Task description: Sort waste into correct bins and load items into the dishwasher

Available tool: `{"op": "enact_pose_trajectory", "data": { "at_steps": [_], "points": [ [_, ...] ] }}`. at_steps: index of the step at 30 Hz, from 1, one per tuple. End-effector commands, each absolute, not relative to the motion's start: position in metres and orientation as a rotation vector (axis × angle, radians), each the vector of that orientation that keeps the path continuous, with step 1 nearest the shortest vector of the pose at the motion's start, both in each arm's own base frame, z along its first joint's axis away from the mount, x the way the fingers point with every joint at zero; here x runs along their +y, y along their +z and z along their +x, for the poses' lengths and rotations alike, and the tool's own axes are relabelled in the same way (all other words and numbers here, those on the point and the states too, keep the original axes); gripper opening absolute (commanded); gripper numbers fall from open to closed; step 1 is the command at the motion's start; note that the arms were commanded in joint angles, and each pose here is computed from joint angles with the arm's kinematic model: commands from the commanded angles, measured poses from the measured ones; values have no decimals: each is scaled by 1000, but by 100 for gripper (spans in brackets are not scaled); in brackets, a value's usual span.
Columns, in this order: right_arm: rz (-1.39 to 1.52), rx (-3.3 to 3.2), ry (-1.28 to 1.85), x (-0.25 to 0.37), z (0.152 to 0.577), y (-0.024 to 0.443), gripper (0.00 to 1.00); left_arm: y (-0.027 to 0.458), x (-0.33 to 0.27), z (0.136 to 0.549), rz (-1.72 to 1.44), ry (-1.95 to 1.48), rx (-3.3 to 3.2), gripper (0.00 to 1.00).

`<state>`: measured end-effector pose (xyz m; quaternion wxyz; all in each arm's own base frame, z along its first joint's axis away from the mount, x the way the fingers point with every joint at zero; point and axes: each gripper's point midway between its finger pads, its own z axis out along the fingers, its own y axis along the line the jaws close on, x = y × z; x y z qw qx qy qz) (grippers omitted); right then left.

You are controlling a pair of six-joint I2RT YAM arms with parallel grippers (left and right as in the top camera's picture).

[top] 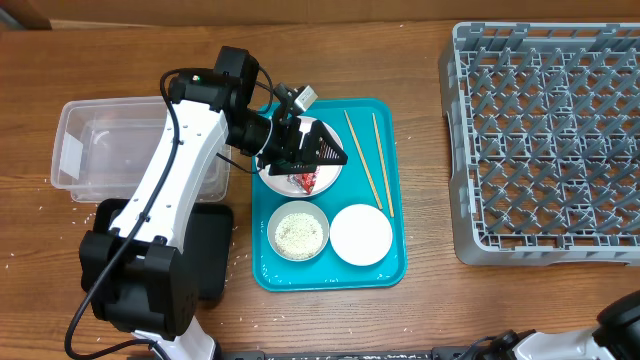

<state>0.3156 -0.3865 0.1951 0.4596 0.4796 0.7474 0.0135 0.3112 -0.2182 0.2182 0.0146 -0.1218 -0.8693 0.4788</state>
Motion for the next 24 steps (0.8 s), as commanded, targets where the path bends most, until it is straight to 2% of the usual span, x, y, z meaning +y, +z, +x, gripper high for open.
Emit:
{"op": "enact_pose_trajectory", "data": {
  "at_steps": [1,5,9,14,19,22,24],
  "points": [
    [1171,1880,23,-392,317,181,98,226,-218,311,-376,1492,-2724,100],
    [1235,1957,113,-373,311,160,96,226,-218,310,-373,1490,-2721,100],
    [1247,2038,343,-330,317,147,87,226,-218,311,-380,1494,-2726,100],
    [1297,2125,469,-291,316,138,74,226,-218,312,-382,1495,-2728,100],
    [1209,2116,507,-272,327,163,72,226,-218,312,-382,1490,-2730,100],
    [1052,1998,349,-294,337,211,78,226,-218,311,-379,1488,-2728,100],
    [975,1922,279,-310,342,235,78,226,-218,312,-382,1488,-2731,100]
  ]
}}
